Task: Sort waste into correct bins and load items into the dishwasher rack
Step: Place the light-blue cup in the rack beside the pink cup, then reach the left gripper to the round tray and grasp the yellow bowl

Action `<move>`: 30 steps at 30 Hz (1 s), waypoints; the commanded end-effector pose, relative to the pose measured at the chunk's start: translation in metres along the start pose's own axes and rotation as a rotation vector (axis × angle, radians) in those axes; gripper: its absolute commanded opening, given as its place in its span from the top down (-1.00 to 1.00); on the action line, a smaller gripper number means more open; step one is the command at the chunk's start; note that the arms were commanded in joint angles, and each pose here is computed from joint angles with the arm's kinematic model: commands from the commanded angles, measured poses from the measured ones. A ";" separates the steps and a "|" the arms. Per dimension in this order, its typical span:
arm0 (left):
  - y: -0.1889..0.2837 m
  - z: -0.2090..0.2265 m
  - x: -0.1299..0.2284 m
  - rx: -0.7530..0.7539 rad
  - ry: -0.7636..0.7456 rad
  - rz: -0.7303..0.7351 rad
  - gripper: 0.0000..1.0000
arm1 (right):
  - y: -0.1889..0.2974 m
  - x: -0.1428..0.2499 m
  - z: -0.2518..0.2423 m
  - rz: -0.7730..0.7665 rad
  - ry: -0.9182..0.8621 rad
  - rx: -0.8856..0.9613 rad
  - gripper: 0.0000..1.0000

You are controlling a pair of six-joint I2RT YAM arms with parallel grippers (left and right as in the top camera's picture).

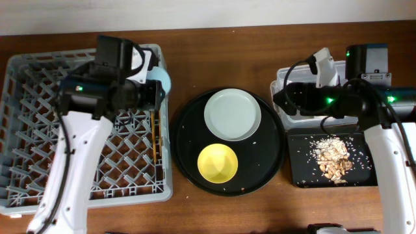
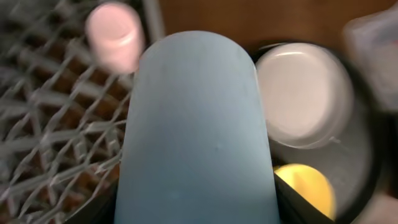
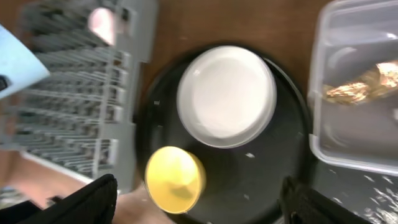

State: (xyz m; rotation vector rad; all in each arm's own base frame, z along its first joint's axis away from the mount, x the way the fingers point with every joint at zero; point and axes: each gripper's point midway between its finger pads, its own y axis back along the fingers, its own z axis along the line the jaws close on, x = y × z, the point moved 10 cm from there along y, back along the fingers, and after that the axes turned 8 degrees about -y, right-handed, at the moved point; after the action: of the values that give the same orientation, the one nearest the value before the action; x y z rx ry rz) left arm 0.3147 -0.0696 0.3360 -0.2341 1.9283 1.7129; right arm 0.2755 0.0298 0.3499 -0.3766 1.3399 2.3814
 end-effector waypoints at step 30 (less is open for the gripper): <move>-0.114 0.035 0.017 -0.246 0.146 0.259 -0.41 | 0.002 0.006 -0.008 0.029 0.011 0.104 -0.74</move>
State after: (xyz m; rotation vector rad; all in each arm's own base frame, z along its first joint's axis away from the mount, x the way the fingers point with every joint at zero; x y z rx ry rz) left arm 0.3623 -0.0562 0.2332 -0.2049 1.9228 2.1181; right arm 0.2699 0.0247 0.3440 -0.3312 1.4562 2.3393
